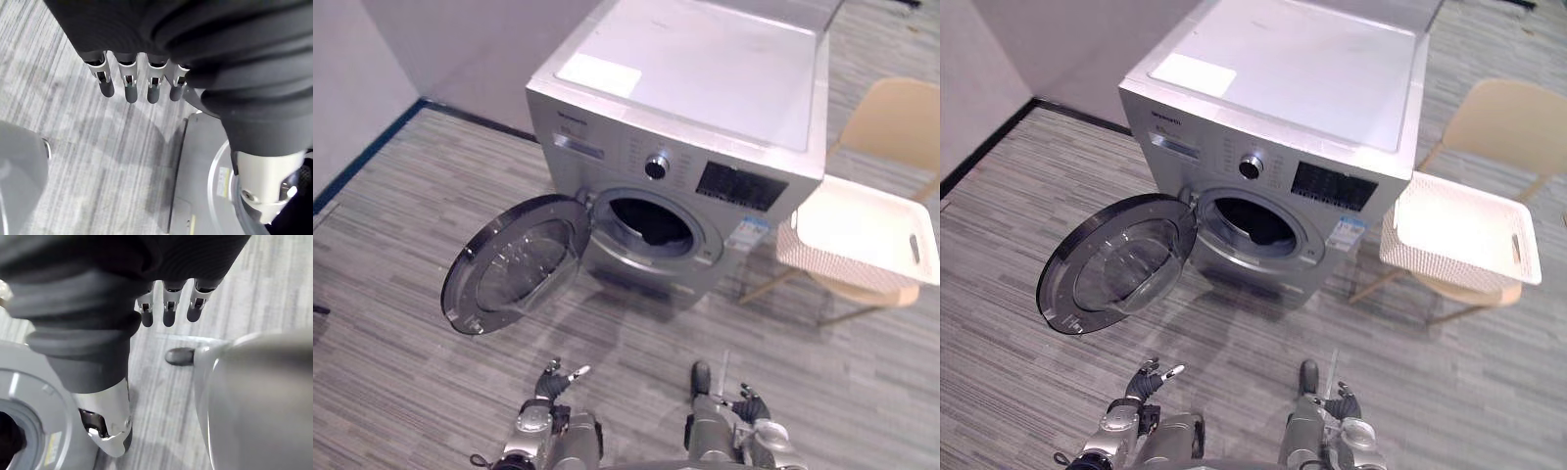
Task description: Pick up the laundry basket with both hands and put the clothes into the washing machine.
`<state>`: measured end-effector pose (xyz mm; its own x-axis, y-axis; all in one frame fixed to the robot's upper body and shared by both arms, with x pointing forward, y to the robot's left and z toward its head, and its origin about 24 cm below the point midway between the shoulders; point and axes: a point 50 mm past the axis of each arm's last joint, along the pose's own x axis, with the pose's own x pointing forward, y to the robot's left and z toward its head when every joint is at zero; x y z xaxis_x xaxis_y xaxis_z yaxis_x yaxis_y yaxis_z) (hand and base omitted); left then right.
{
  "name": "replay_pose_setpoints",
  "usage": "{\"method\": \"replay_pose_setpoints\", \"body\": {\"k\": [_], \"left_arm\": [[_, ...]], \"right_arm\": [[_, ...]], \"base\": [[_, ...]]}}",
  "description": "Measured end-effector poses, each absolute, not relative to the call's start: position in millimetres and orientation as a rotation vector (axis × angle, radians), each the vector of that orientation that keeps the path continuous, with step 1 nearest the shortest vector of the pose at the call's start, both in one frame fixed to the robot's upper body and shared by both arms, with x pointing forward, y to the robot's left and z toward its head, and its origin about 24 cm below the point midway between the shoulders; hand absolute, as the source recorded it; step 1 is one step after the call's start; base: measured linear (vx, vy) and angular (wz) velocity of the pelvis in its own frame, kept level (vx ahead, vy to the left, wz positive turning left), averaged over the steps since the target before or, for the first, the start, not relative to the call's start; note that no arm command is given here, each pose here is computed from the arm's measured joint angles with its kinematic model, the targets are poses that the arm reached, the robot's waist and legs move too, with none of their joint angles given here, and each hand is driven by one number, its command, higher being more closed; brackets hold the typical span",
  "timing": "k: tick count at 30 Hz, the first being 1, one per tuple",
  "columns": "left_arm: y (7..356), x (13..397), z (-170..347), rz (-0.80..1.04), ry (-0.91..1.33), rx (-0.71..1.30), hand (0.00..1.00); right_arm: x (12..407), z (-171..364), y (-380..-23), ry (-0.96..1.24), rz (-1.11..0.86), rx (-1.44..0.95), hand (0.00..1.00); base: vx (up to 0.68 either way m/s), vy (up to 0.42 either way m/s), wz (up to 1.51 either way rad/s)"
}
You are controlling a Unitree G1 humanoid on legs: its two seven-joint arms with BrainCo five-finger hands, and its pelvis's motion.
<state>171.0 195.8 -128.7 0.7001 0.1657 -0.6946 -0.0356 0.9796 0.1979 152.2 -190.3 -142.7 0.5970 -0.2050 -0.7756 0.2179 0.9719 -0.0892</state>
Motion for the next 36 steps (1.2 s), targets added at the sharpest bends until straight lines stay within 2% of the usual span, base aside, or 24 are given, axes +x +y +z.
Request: {"method": "replay_pose_setpoints", "body": {"k": [6,10,14,18,21,24,26,28,32,36], "left_arm": [[206.3,172.9,-124.0,0.130,0.764,0.194,0.00],[198.9,182.9,-116.0,0.124,0.703,0.171,0.00],[191.0,216.2,-79.6,0.121,0.488,0.132,0.00],[188.5,248.6,-18.3,0.125,0.174,0.086,0.00],[213.0,266.5,20.4,0.223,0.000,0.109,0.00],[267.4,279.5,64.5,0.409,-0.138,0.194,0.00],[315.3,280.2,101.7,0.564,-0.221,0.296,0.00],[336.5,283.8,124.4,0.638,-0.264,0.354,0.00],[354.5,292.9,142.9,0.688,-0.264,0.412,0.00],[362.5,301.0,128.5,0.720,-0.134,0.453,0.00]], "right_arm": [[154.5,-141.5,-190.3,0.886,-0.230,0.005,0.00],[150.3,-142.7,-193.9,0.895,-0.247,0.004,0.00],[149.8,-141.6,-202.1,0.890,-0.276,0.000,0.00],[147.9,-141.0,-208.9,0.889,-0.310,-0.002,0.00],[147.1,-140.6,-212.1,0.888,-0.314,-0.010,0.00],[147.3,-139.9,-215.7,0.886,-0.320,-0.012,0.00],[146.9,-138.7,-221.8,0.882,-0.333,-0.016,0.00],[145.2,-138.0,-227.8,0.882,-0.344,-0.017,0.00],[148.6,-135.8,-229.6,0.865,-0.353,-0.006,0.00],[155.3,-131.0,-230.0,0.823,-0.366,0.022,0.00]], "base": [[-0.06,0.100,-0.35],[0.02,-0.025,0.13],[-0.01,-0.061,0.33],[-0.01,-0.030,0.13],[-0.02,-0.002,-0.06],[-0.03,0.003,-0.08],[-0.01,0.012,-0.11],[-0.02,0.022,-0.05],[-0.04,0.028,-0.04],[-0.06,0.038,0.06]]}}
